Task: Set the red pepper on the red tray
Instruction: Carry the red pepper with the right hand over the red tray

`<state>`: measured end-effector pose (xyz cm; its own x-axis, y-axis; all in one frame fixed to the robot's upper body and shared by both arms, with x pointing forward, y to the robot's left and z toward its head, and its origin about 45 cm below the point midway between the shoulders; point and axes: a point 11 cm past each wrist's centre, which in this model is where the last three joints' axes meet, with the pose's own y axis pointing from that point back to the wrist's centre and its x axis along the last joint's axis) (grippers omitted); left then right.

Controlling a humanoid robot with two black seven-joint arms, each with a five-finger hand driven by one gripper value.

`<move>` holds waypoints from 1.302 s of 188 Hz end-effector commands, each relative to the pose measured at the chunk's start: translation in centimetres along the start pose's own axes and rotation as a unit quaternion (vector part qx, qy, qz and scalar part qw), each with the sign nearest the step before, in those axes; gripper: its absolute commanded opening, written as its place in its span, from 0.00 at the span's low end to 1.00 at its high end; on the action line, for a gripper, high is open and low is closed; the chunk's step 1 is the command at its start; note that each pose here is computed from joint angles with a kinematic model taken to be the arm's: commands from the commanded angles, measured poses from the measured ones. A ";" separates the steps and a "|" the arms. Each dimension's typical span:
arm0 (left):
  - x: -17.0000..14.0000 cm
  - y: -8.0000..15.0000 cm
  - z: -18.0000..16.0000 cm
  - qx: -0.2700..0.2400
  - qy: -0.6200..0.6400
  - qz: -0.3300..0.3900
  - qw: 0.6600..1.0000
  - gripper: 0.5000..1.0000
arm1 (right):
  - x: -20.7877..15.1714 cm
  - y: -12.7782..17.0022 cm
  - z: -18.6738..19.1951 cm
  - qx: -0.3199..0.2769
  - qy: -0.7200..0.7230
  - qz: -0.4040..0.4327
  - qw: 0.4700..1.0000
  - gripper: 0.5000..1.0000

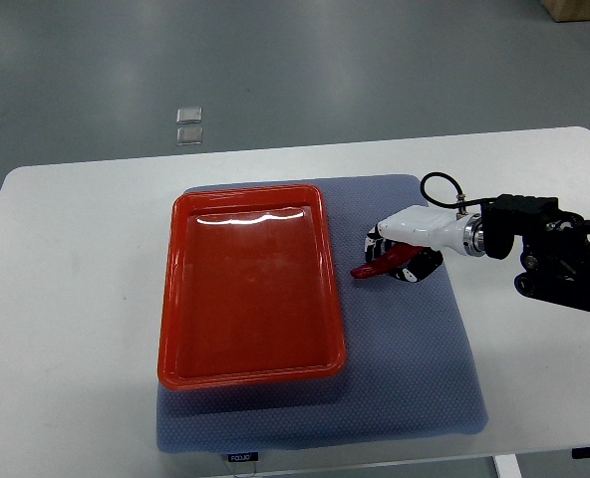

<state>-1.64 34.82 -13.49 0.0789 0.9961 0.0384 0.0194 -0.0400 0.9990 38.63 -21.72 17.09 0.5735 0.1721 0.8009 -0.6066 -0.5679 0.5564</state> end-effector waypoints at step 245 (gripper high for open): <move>0.0 0.0 0.0 0.000 0.000 0.000 1.000 1.00 | 5.6 -10.7 -15.4 0.120 0.024 0.067 0.990 0.38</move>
<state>-1.65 34.82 -13.49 0.0789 0.9962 0.0380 0.0196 -0.0396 0.9990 39.92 -1.91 19.80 0.4570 0.1047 0.8833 -0.5241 -0.7707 0.3625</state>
